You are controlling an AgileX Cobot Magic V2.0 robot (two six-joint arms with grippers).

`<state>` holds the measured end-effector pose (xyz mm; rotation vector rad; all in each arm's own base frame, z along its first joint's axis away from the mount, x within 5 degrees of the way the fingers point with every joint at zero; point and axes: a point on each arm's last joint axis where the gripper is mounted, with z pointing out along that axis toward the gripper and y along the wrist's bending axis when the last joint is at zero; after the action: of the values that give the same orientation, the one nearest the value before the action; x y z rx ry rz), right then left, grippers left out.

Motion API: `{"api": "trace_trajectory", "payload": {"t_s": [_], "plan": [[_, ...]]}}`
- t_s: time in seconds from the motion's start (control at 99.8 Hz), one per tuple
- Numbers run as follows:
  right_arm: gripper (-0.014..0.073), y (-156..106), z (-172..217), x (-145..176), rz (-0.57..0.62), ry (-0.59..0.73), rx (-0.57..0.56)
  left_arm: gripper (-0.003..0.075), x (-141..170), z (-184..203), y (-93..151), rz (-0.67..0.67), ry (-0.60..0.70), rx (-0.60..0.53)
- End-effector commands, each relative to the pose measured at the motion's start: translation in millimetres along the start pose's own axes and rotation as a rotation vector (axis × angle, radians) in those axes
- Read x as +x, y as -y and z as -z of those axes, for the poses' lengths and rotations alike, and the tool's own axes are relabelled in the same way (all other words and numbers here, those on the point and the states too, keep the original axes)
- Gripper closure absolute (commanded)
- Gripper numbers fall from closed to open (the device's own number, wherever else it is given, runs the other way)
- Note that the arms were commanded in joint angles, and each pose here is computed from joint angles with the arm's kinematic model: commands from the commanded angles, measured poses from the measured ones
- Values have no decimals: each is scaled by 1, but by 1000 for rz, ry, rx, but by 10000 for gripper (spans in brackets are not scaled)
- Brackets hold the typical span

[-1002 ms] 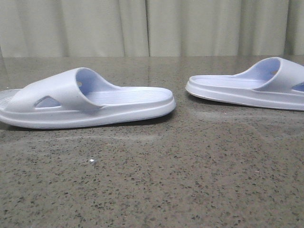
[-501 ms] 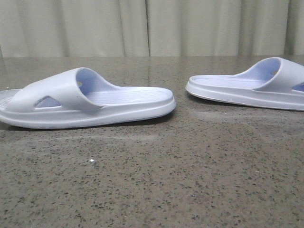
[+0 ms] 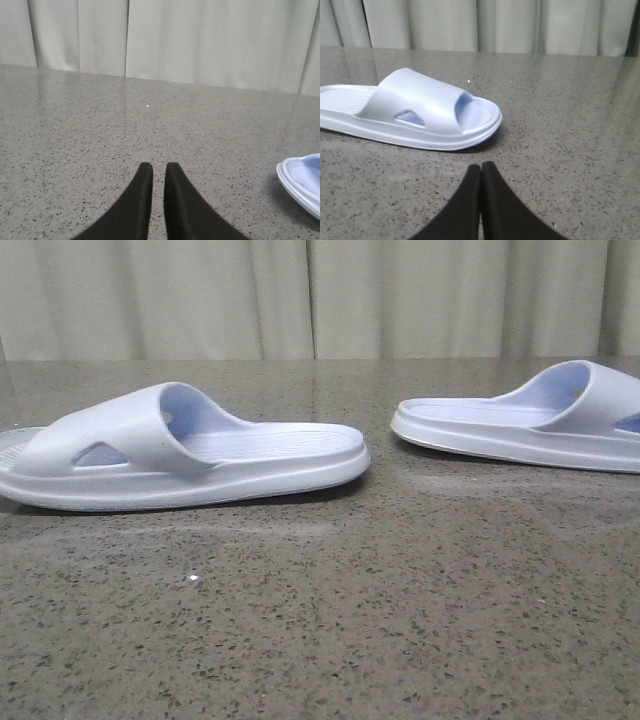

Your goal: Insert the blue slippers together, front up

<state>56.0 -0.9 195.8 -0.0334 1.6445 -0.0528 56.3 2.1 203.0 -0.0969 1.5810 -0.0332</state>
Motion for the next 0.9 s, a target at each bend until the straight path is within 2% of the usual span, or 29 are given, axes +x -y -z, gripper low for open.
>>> {"api": "trace_trajectory", "payload": {"t_s": [0.0,0.08,0.241,0.321,0.421,0.571,0.601,0.712,0.892], "plan": [[673,0,1,-4,-61,115,5,705,-5,2,0,14,95,5],[673,0,1,-6,-130,136,0,705,-6,2,0,62,95,9],[673,0,1,-7,-174,145,-4,705,-6,2,1,169,95,16],[673,0,1,-7,-233,145,-9,705,-6,2,1,219,94,20],[673,1,2,-9,-364,162,-17,705,-6,2,1,347,97,29],[673,-1,2,-8,-642,143,-48,705,-7,3,1,599,96,47],[673,-1,2,-10,-661,135,-59,705,-8,3,2,638,90,55],[673,-6,5,-22,-659,83,-107,705,-16,5,8,621,32,97],[673,-9,-2,-48,-558,-51,-122,705,-59,2,15,418,-38,100]]}}
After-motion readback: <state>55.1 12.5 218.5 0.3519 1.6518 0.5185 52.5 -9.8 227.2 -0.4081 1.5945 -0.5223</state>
